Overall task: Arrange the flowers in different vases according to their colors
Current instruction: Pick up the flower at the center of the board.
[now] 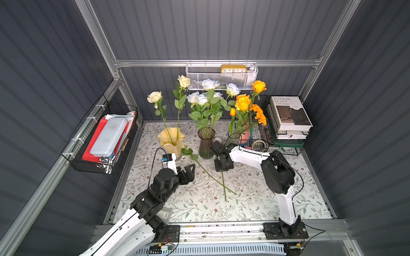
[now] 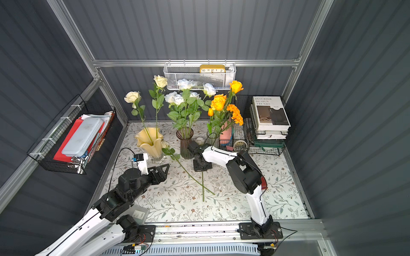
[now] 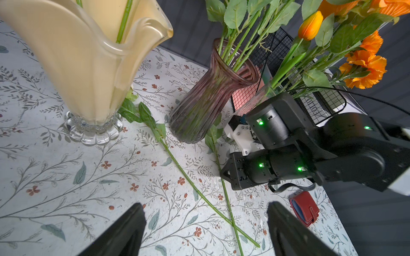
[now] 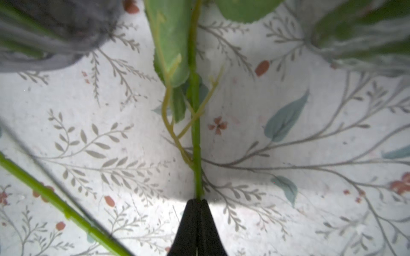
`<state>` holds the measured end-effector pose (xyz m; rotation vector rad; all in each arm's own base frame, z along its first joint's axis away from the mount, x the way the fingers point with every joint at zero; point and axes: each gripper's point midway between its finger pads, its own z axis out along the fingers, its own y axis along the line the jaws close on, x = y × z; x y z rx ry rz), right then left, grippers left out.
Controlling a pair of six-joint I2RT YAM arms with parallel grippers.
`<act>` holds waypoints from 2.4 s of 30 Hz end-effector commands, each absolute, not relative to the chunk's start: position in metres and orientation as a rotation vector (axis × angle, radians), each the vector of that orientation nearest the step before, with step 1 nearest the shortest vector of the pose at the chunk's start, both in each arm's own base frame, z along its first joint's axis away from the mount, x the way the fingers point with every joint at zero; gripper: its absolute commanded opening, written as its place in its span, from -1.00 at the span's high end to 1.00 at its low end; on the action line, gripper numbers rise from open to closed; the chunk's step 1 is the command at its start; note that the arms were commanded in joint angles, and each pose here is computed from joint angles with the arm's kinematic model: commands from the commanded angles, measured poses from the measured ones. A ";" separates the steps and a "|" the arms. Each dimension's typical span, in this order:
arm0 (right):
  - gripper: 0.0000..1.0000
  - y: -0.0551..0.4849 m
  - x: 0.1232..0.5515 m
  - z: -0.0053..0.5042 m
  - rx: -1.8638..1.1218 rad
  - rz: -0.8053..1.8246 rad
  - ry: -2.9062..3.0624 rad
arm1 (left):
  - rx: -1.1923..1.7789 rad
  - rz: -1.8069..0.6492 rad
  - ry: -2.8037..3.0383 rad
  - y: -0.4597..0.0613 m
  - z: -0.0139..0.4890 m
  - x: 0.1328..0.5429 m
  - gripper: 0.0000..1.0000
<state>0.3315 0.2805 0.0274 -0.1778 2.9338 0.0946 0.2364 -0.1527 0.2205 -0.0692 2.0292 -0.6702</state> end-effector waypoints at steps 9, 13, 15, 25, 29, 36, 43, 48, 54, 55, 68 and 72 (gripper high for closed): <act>1.00 0.262 0.297 0.053 -0.245 0.118 2.927 | -0.034 -0.694 2.052 -0.161 0.205 0.237 -0.75; 0.42 0.276 0.293 0.047 -0.260 0.191 2.968 | -0.031 -0.688 2.069 -0.163 0.200 0.239 -0.78; 0.36 0.278 0.289 0.045 -0.272 0.185 2.981 | -0.031 -0.682 2.077 -0.163 0.198 0.239 -0.78; 0.27 0.281 0.257 0.032 -0.266 0.204 3.047 | -0.023 -0.698 2.078 -0.164 0.194 0.236 -0.78; 0.34 0.278 0.250 0.020 -0.259 0.174 3.084 | -0.026 -0.696 2.082 -0.163 0.193 0.235 -0.77; 0.48 0.267 0.235 0.006 -0.246 0.075 3.130 | -0.028 -0.697 2.079 -0.162 0.193 0.235 -0.78; 0.63 0.263 0.230 -0.012 -0.246 0.040 3.167 | -0.029 -0.695 2.080 -0.162 0.193 0.235 -0.77; 0.93 0.256 0.231 -0.013 -0.246 -0.012 3.160 | -0.031 -0.698 2.076 -0.162 0.194 0.235 -0.77; 1.00 0.251 0.248 0.015 -0.291 -0.076 3.066 | -0.024 -0.691 2.083 -0.163 0.192 0.236 -0.77; 1.00 0.249 0.251 0.025 -0.290 -0.078 3.038 | -0.025 -0.687 2.085 -0.162 0.192 0.236 -0.76; 1.00 0.219 0.186 0.136 -0.445 0.232 2.902 | -0.022 -0.690 2.045 -0.162 0.207 0.238 -0.76; 1.00 0.226 0.158 0.176 -0.551 0.419 2.770 | -0.071 -0.663 2.015 -0.150 0.216 0.237 -0.75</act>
